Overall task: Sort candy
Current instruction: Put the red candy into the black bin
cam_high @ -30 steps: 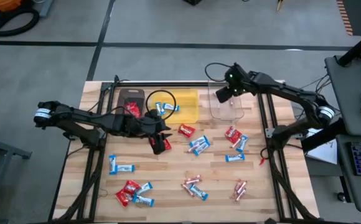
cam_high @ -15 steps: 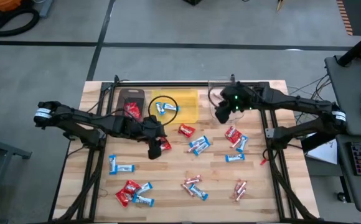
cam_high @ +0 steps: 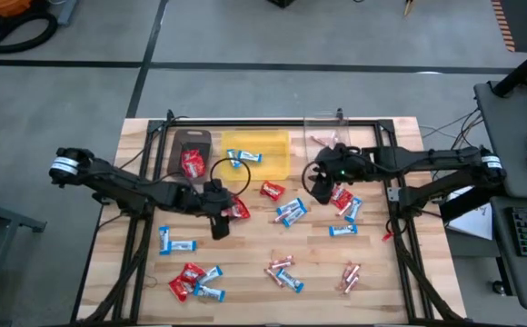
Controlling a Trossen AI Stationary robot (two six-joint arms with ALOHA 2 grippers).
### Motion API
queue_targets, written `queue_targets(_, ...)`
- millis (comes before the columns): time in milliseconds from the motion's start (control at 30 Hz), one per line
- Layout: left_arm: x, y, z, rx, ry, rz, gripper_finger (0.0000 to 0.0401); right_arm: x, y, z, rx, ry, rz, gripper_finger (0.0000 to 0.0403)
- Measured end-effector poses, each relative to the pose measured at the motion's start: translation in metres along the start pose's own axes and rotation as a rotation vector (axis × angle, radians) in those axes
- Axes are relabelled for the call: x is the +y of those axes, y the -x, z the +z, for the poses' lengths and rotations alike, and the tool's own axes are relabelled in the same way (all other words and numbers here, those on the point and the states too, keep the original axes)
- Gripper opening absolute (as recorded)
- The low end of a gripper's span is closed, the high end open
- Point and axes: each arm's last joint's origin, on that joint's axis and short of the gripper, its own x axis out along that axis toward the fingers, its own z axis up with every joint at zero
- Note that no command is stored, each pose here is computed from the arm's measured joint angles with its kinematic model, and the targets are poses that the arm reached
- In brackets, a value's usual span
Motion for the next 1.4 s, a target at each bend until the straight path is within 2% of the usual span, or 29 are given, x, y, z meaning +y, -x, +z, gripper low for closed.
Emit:
queue_targets(233, 0.008, -0.007, -0.021, -0.056, 0.051, 0.073, 0.0196, 0.007, 0.001, -0.002, -0.006, 0.012, 0.015, 0.0134)
queue_targets(500, 0.013, -0.015, -0.04, -0.124, 0.122, 0.072, 0.0193, 0.007, 0.002, 0.0, -0.026, 0.008, 0.022, 0.0134)
queue_targets(767, 0.01, -0.045, -0.054, -0.043, 0.092, 0.126, 0.0193, 0.007, 0.0, -0.001, -0.023, 0.009, 0.018, 0.0134)
queue_targets(900, 0.007, -0.055, -0.053, -0.03, 0.087, 0.136, 0.0187, 0.007, 0.0, -0.001, -0.023, 0.008, 0.016, 0.0134)
queue_targets(1067, 0.004, -0.06, -0.049, -0.021, 0.067, 0.13, 0.0146, 0.007, 0.0, -0.001, -0.024, 0.007, 0.016, 0.0134)
queue_targets(1400, -0.001, -0.044, -0.035, -0.017, 0.029, 0.06, 0.0015, 0.018, -0.003, -0.008, -0.046, 0.048, 0.057, 0.0134)
